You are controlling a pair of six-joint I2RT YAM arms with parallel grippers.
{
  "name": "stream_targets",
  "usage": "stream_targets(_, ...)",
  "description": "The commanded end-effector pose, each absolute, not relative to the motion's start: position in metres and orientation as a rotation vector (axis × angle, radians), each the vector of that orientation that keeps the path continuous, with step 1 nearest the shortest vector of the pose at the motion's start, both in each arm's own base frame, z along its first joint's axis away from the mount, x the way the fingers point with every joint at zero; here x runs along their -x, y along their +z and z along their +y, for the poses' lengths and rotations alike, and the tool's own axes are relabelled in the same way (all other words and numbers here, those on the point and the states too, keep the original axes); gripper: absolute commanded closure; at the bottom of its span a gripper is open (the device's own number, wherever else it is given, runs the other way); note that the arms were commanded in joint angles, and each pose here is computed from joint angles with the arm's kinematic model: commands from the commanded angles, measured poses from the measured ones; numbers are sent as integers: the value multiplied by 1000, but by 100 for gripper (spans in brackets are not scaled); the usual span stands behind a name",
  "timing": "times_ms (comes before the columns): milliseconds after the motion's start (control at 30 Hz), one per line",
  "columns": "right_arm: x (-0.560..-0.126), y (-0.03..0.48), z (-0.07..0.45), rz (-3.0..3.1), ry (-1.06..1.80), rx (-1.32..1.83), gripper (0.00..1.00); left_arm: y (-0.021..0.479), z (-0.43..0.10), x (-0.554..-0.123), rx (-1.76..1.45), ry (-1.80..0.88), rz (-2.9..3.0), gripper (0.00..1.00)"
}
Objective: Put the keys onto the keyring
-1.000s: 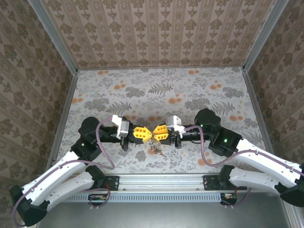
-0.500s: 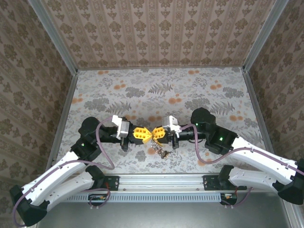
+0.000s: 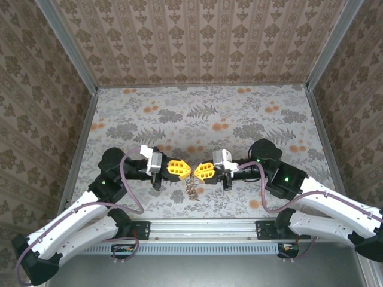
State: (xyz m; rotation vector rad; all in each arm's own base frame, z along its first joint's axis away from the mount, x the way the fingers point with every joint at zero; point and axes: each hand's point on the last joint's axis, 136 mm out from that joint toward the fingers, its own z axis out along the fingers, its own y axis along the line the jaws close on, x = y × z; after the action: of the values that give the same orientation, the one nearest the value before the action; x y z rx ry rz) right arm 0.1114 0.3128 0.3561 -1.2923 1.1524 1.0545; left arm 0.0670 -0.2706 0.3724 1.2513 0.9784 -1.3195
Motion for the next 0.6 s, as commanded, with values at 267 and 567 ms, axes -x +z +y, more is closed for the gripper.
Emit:
stream_targets(267,-147,343,290,1313,843,1116,56,378,-262,-92,-1176,-1129,1113,100)
stream_targets(567,-212,299,227,1576,573,700,23,328,-253,-135,-1038,-1010,1433,100)
